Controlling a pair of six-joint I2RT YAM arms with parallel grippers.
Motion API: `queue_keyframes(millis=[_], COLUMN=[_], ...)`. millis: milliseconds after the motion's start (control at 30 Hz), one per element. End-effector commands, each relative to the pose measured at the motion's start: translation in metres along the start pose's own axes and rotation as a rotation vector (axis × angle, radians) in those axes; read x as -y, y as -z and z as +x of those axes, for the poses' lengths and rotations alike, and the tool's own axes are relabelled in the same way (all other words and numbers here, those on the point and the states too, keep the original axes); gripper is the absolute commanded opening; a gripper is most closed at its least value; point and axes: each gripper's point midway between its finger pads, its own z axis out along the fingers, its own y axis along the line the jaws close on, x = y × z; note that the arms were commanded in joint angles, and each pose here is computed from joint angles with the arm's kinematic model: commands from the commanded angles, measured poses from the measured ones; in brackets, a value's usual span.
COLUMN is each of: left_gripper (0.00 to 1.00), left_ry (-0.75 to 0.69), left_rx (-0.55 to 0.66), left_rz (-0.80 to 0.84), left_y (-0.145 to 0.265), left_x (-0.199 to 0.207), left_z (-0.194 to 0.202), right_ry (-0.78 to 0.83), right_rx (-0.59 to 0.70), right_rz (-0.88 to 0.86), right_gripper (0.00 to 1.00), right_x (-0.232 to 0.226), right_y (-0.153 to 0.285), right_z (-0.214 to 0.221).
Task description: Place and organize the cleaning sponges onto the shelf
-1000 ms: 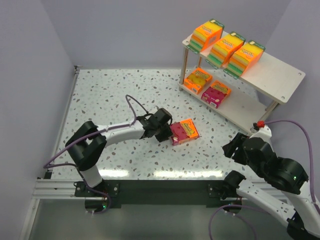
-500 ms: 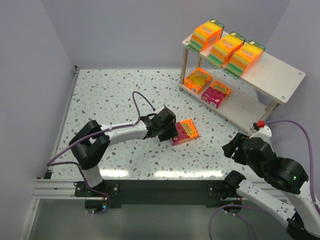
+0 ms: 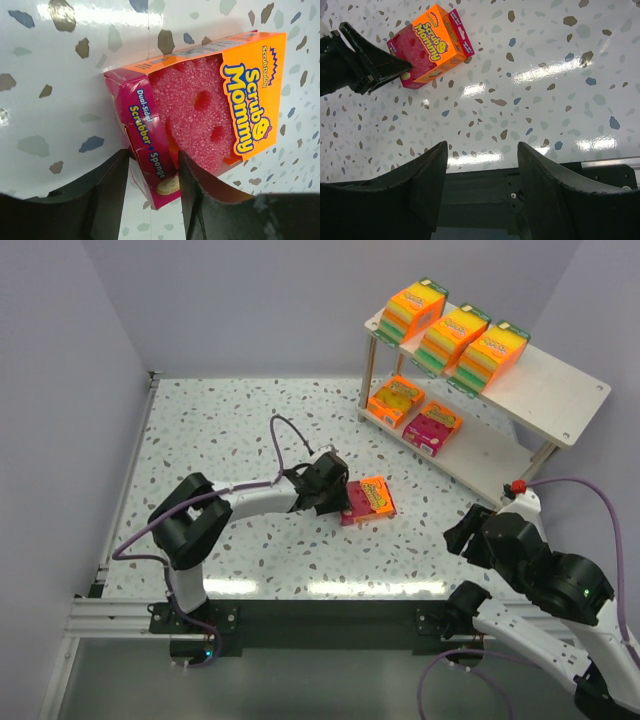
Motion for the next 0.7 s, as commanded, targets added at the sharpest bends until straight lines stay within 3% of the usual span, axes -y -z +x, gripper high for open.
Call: queue_keyframes(millis=[0,300,667], left_gripper=[0.48,0.70,0.77], left_ry=[0.006,-0.050,-0.180], left_rx=[0.074,0.068,0.035], left_rz=[-0.028,0.025,0.238], left_y=[0.003,0.006,0.018], left_x=[-0.025,-0.019,0.012], left_z=[-0.023,-0.043,-0.058], right_ry=[0.002,0.000,-0.018], right_rx=[0.033,0.034,0.032], right_rz=[0.016,0.022,0.030], right_gripper=[0.62,0.62,0.62], right_x=[0.002,0.004,0.011], right_y=[0.002,0.004,0.009], right_z=[-0.008,-0.010,-0.007])
